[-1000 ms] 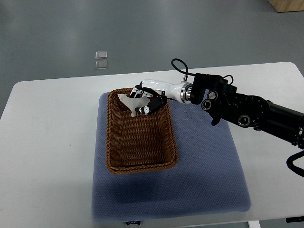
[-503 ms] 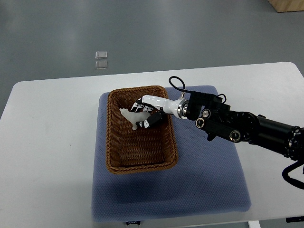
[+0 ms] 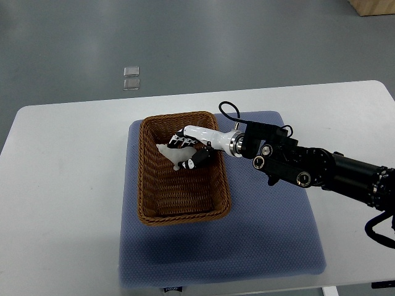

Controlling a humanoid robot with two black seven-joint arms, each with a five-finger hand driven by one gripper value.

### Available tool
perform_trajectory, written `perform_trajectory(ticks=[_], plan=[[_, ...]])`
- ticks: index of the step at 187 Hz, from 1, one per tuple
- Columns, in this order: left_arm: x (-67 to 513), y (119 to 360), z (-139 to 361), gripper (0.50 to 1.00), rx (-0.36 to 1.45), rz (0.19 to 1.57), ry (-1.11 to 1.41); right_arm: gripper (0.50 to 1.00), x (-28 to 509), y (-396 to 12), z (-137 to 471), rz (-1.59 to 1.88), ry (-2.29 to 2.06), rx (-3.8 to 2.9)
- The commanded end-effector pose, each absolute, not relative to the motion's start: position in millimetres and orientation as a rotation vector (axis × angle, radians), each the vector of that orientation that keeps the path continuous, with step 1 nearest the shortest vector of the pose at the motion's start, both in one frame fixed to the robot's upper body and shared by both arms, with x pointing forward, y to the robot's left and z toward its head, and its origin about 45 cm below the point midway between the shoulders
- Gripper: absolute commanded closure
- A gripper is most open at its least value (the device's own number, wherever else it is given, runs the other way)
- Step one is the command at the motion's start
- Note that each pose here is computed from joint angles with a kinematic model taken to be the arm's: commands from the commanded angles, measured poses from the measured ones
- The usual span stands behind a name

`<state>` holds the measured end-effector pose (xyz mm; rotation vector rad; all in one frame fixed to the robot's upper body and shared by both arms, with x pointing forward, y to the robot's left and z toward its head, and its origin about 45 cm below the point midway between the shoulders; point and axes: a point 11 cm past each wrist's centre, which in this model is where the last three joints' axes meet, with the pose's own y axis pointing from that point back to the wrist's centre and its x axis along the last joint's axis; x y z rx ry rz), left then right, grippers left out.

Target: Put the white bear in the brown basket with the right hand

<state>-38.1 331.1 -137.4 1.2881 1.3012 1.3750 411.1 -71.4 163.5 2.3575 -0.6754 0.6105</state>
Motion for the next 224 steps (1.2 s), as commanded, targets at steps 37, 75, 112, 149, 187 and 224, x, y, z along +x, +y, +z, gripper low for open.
perform_trajectory(ticks=[37,75,112,149,187,224], plan=[[-38,331,-137,0.5,1.288,1.375,1.301,0.642,414,-71,169,0.616,-0.681,2.363],[-38,332,-137,0.5,1.29,1.378,1.301,0.613,427,-79,188,0.641,-0.718,2.359],[-38,333,-137,0.5,1.291,1.379,1.298,0.613,448,-99,225,0.66,-0.786,2.373],[-38,331,-137,0.5,1.287,1.376,1.302,0.613,477,-136,273,0.544,-1.095,2.475],[-39,333,-137,0.5,1.294,1.379,1.3,0.599,489,-193,275,0.128,-1.563,2.602],[-39,334,-137,0.5,1.295,1.381,1.298,0.587,490,-258,246,-0.454,-1.998,2.593]])
